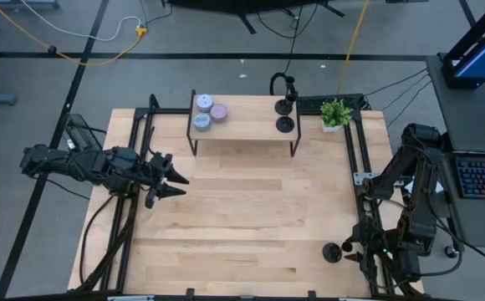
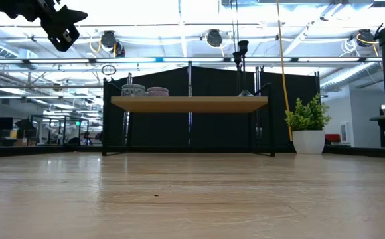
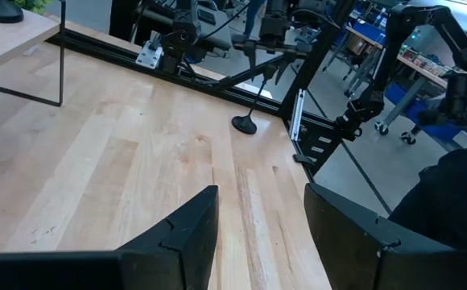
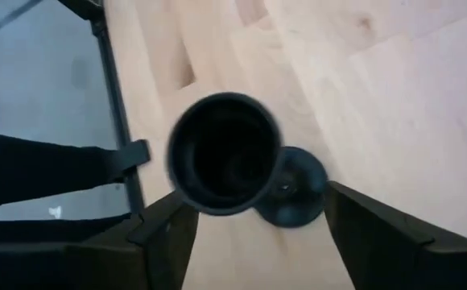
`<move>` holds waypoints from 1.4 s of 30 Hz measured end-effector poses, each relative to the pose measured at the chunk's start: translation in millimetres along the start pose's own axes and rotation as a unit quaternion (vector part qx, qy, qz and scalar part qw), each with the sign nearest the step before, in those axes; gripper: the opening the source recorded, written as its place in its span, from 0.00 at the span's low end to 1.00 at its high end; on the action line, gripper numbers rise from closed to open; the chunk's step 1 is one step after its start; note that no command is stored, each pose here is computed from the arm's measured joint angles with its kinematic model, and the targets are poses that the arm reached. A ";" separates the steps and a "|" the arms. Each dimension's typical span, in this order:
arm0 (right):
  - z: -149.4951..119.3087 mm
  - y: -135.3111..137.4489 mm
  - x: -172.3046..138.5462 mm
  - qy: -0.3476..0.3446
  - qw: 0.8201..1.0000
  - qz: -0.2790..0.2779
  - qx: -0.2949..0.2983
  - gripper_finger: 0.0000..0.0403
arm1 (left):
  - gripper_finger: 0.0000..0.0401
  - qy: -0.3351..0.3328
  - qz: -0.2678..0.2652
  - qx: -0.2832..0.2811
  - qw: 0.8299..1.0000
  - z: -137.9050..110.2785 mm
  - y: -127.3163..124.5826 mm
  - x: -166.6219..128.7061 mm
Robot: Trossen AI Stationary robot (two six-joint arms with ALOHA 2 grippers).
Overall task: Pick & Place candle stick holders
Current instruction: Put the black candle holder on the shelf
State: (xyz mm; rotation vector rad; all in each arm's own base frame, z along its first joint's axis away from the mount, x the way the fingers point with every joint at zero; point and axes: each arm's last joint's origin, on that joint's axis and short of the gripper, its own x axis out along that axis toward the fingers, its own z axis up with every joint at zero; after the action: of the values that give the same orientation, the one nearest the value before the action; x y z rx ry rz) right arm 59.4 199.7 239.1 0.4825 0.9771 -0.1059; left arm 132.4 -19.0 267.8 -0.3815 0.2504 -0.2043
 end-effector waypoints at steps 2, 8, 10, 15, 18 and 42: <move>-0.2 2.2 0.0 0.000 1.000 0.010 0.006 0.65 | 0.47 0.000 0.000 0.000 1.000 0.0 0.0 0.0; 1.2 4.1 -0.1 -0.025 0.999 0.021 0.023 0.66 | 0.47 0.000 0.000 0.011 1.000 -0.1 0.0 0.0; 1.4 3.0 0.0 -0.026 0.999 0.017 0.029 0.66 | 0.47 0.001 0.000 0.014 1.000 -0.2 0.1 0.0; 1.3 2.6 0.0 -0.025 0.999 0.015 0.032 0.66 | 0.47 0.001 0.000 0.021 1.000 -0.2 0.1 0.0; 1.3 3.4 -0.1 -0.024 0.999 0.018 0.036 0.66 | 0.47 0.001 0.000 0.021 1.000 -0.2 0.1 0.0; -17.3 -0.3 36.6 -0.088 0.991 0.048 0.089 0.66 | 0.47 0.005 0.002 0.014 1.000 -0.9 0.4 0.0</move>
State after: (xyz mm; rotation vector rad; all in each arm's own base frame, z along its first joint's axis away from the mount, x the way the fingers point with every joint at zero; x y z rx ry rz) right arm 66.6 211.7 201.1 0.6719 0.7733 -0.1476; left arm 132.3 -19.0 266.9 -0.3532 0.2576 -0.2058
